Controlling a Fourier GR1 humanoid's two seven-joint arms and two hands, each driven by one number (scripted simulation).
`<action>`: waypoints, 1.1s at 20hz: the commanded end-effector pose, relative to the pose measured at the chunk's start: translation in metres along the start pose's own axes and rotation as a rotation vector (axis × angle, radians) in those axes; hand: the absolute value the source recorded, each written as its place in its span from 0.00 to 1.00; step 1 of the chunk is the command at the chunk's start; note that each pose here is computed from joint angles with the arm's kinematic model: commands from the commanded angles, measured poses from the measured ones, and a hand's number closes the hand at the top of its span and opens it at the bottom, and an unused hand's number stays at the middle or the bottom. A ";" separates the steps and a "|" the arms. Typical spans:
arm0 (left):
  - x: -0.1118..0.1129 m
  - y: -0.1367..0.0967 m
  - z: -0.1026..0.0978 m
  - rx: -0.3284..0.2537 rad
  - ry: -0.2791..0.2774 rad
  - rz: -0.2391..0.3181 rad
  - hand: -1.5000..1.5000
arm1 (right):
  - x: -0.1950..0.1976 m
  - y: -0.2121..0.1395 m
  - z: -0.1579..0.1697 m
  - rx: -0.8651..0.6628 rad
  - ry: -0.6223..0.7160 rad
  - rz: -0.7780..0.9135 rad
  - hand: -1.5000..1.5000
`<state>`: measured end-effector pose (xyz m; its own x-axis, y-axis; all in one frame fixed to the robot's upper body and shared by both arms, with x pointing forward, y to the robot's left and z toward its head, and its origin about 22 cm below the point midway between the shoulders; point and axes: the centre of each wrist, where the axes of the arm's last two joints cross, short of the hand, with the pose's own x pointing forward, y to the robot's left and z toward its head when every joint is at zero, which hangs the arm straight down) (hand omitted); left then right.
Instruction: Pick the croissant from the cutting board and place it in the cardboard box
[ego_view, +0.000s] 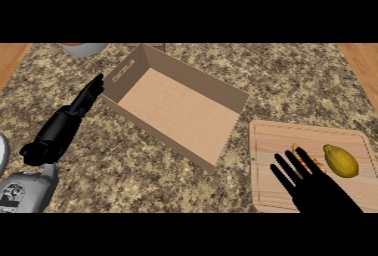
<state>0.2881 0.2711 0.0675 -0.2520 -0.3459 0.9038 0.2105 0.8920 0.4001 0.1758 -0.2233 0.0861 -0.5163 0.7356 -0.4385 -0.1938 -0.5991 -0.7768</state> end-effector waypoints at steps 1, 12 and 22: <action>-0.006 0.018 0.006 -0.002 0.005 -0.012 0.50 | 0.000 0.017 -0.009 0.018 0.025 0.032 0.00; 0.004 0.004 0.003 -0.006 -0.006 0.009 0.50 | -0.022 0.055 -0.034 0.028 0.005 0.030 0.00; -0.002 -0.011 -0.010 -0.017 0.011 0.007 0.50 | -0.011 0.054 -0.063 0.050 0.072 0.049 0.00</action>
<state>0.2902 0.2670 0.0655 -0.2477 -0.3408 0.9069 0.2200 0.8918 0.3953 0.2140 -0.2490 0.0283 -0.4800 0.7264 -0.4919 -0.2193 -0.6422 -0.7345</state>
